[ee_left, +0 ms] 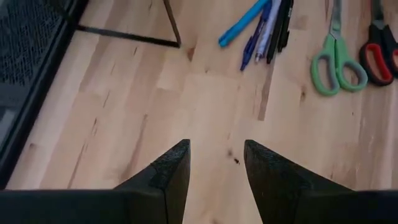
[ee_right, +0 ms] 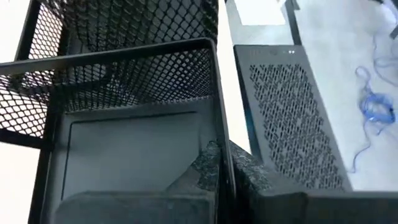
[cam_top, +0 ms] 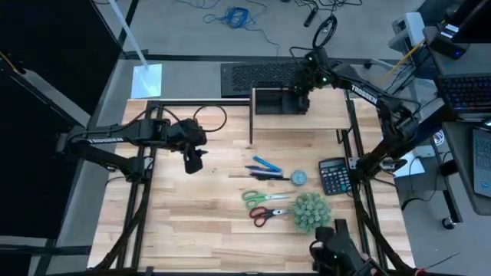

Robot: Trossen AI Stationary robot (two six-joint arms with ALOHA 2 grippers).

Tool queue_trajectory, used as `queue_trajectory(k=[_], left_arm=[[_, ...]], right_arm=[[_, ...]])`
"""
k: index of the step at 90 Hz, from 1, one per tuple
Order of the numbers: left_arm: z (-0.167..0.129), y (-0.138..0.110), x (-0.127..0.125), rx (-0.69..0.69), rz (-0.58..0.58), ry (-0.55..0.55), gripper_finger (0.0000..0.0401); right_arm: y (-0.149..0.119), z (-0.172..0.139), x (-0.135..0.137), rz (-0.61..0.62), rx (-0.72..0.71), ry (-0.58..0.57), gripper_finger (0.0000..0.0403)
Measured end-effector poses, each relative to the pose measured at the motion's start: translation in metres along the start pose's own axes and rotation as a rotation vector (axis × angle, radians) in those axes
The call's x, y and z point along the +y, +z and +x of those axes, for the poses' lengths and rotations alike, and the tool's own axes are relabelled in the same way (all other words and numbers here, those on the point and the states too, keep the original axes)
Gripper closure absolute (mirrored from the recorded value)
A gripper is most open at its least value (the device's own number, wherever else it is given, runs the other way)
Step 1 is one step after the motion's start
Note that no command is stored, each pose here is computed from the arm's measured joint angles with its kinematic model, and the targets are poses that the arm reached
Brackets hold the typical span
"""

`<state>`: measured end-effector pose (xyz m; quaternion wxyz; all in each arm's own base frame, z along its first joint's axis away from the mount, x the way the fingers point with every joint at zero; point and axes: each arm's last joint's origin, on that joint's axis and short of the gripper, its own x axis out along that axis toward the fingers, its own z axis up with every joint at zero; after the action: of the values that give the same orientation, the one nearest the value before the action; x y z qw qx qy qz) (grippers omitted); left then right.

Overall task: Pick and place office supplies into organizer
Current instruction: Put the black desk organizer on the shelf, then adjust the wooden shelf

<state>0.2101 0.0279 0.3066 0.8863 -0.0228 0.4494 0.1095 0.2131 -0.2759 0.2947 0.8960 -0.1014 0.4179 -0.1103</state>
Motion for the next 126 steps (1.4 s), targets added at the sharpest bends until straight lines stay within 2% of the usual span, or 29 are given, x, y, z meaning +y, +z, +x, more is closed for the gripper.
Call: queue_trajectory(k=[18,41,65,85,96,114,126], left_arm=[[0.0,0.0,0.0,0.001,-0.001,0.0,0.0262],[0.0,0.0,-0.001,0.003,-0.001,-0.022,0.0262],[0.0,0.0,-0.001,0.006,-0.002,-0.042,0.0262],[0.0,-0.001,-0.002,0.01,-0.004,-0.074,0.0262],[0.0,-0.001,-0.002,0.009,-0.004,-0.073,0.0262],[0.0,0.0,-0.002,0.007,-0.004,-0.066,0.0262],[0.0,0.0,-0.002,0.009,-0.078,-0.079,0.0262]], right_arm=[[-0.003,0.013,-0.001,0.033,0.025,0.012,0.0403],[0.0,0.014,0.002,0.016,0.08,-0.049,0.0394],[0.011,0.016,0.003,-0.077,0.052,-0.105,0.0328],[0.014,0.017,0.007,-0.088,0.098,-0.134,0.0277],[0.021,0.002,0.011,-0.106,0.117,-0.216,0.0258],[0.032,-0.036,0.017,-0.094,0.065,-0.303,0.0239],[0.042,-0.07,0.032,-0.052,-0.006,-0.336,0.0236]])
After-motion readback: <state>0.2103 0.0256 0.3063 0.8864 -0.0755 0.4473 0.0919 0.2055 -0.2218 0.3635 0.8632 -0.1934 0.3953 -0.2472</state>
